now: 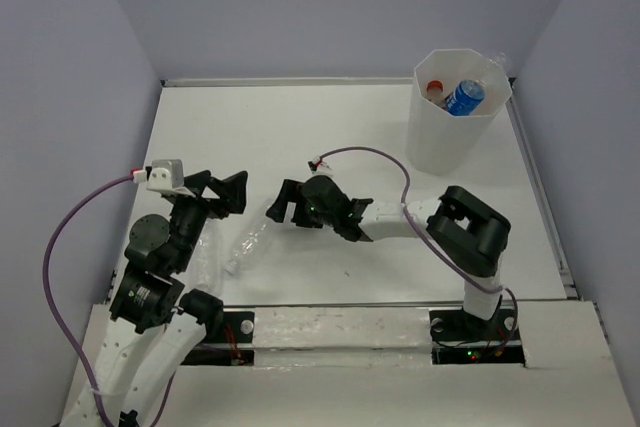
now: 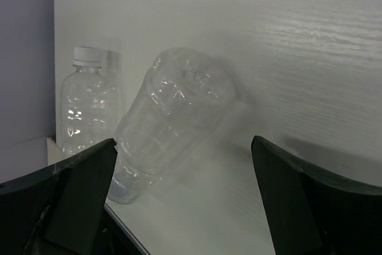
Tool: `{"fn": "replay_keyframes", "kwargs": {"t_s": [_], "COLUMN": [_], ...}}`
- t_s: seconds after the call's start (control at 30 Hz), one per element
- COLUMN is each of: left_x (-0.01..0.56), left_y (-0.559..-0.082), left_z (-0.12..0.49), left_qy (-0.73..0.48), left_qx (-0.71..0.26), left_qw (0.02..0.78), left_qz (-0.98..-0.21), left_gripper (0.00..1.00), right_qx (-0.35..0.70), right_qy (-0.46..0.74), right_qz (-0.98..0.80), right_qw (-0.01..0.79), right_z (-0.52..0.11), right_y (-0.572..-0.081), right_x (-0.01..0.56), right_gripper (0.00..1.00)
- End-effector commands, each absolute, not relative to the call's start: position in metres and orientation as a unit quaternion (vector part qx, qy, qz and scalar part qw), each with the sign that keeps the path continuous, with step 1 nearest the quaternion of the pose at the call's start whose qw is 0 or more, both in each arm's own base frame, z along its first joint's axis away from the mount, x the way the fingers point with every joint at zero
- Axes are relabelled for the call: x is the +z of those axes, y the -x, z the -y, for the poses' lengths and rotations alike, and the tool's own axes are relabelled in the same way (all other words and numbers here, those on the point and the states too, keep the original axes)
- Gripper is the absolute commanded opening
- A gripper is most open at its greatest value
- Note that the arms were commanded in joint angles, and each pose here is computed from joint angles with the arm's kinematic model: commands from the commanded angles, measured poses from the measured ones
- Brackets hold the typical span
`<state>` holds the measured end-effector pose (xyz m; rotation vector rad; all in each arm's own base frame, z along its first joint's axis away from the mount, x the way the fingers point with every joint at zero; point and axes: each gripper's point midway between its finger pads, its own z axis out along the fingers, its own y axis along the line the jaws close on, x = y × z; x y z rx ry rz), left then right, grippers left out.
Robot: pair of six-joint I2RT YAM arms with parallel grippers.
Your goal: Put the plastic bottles in the bin
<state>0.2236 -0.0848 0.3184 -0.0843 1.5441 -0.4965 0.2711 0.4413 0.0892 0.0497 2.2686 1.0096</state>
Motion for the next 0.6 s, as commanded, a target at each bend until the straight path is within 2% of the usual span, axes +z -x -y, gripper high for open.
{"fn": "replay_keyframes", "kwargs": {"t_s": [0.0,0.57], "left_x": [0.345,0.346], "left_y": [-0.217,-0.214], "left_z": [0.083,0.085], "left_qy": [0.038,0.033], "left_qx": [-0.237,-0.244], "left_qw": [0.712,0.712], "left_qz": [-0.660,-0.658], "left_gripper": [0.99,0.99], "right_qx": [0.461,0.421], "right_qy": [-0.053,-0.068], "right_qz": [-0.837,-0.860], "right_qw": [0.291,0.280], "right_z": [-0.485,-0.509], "right_y": [-0.270,-0.291], "right_x": [0.109,0.053], "right_gripper": [1.00,0.98]}}
